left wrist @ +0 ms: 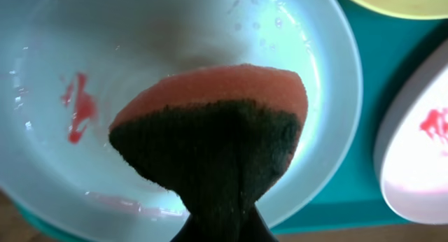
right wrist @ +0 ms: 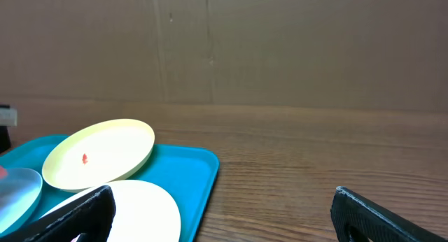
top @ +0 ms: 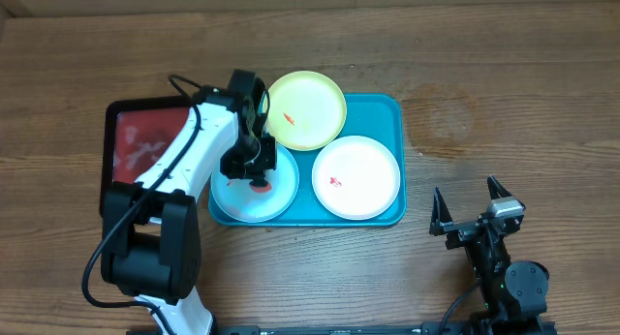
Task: Clean dirty plates on tray and stack at the side
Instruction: 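Carry the sponge over the light blue plate with left gripper, then reach the right gripper to the light blue plate's rim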
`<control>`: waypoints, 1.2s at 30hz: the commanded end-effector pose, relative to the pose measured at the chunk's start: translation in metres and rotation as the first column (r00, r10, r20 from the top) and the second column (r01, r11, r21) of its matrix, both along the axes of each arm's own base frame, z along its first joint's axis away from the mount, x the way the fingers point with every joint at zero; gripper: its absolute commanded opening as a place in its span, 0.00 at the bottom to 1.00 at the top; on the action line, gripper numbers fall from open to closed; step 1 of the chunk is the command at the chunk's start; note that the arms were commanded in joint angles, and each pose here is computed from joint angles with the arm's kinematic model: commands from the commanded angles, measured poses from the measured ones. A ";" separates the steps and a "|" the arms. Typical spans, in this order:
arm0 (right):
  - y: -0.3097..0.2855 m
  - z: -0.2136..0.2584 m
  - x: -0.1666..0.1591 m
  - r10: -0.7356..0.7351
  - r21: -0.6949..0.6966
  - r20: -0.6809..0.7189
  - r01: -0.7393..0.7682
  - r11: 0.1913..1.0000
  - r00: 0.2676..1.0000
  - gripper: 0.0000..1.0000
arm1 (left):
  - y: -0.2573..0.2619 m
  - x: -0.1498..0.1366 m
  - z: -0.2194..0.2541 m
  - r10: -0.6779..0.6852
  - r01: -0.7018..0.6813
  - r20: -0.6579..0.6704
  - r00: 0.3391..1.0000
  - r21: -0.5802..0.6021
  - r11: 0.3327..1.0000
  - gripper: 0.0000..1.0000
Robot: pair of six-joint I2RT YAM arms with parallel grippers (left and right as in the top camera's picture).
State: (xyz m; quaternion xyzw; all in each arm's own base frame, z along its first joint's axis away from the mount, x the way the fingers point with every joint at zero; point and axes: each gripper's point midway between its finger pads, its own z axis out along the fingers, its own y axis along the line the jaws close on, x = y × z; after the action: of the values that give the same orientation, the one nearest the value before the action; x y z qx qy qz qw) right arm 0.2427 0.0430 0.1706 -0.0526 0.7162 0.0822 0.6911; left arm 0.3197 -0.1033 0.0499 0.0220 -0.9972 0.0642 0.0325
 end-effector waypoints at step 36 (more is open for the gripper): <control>0.048 0.026 -0.018 0.291 0.179 0.082 -0.301 0.937 0.953 1.00 | 0.035 0.062 0.137 0.138 -0.150 0.226 0.964 0.038 0.988 1.00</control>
State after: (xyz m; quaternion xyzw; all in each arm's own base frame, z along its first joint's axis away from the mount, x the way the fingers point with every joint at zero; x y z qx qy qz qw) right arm 0.2379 0.0598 0.1980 -0.0647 0.6753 0.1444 0.7204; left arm 0.3804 -0.0620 0.1848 0.0791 -0.9931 0.0267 -0.0824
